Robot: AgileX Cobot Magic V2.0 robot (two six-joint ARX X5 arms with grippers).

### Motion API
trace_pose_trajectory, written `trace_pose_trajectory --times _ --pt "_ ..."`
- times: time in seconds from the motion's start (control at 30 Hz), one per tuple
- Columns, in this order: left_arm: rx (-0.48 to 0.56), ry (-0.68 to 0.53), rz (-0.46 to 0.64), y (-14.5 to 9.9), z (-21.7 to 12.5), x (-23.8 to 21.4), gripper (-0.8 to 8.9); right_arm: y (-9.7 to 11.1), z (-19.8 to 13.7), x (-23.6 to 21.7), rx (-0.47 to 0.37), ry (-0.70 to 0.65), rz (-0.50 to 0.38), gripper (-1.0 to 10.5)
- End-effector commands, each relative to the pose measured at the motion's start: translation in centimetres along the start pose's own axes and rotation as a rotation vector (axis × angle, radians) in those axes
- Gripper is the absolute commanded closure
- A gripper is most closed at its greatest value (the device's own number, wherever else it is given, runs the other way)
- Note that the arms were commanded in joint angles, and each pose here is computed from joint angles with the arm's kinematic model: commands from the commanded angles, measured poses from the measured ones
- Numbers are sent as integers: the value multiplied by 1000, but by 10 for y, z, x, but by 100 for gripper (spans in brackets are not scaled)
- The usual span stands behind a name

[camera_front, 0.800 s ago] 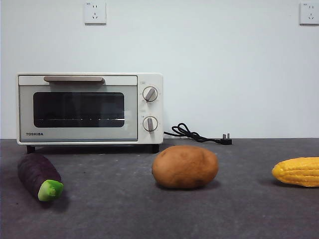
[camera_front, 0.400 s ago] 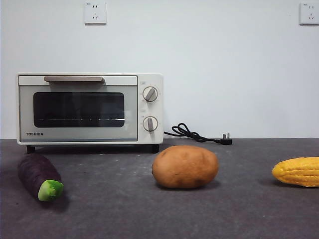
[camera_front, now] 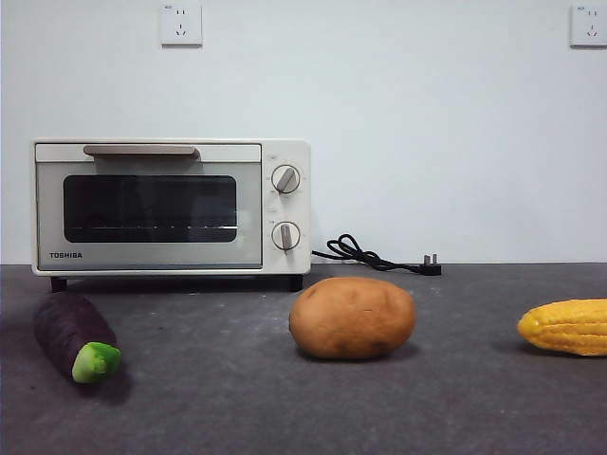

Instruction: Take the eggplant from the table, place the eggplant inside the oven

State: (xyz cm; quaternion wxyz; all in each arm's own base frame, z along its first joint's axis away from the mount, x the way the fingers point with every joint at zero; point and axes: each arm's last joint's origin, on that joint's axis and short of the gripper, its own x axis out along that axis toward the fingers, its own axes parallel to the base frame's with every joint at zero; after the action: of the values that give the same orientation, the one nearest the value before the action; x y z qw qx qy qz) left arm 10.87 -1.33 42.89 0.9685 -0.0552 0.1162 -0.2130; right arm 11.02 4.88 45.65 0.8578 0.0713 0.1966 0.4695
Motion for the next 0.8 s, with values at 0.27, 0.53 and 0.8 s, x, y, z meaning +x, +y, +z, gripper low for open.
trace_pose_trajectory --times 0.27,0.53,0.8 --pt "11 13 -1 2 0 5 819 6 2 3 -29 6 90 683" --pt "-3 52 1 6 -2 14 819 9 2 4 -32 15 129 305" --pt "15 88 3 14 -2 30 819 11 1 7 -35 29 156 282"
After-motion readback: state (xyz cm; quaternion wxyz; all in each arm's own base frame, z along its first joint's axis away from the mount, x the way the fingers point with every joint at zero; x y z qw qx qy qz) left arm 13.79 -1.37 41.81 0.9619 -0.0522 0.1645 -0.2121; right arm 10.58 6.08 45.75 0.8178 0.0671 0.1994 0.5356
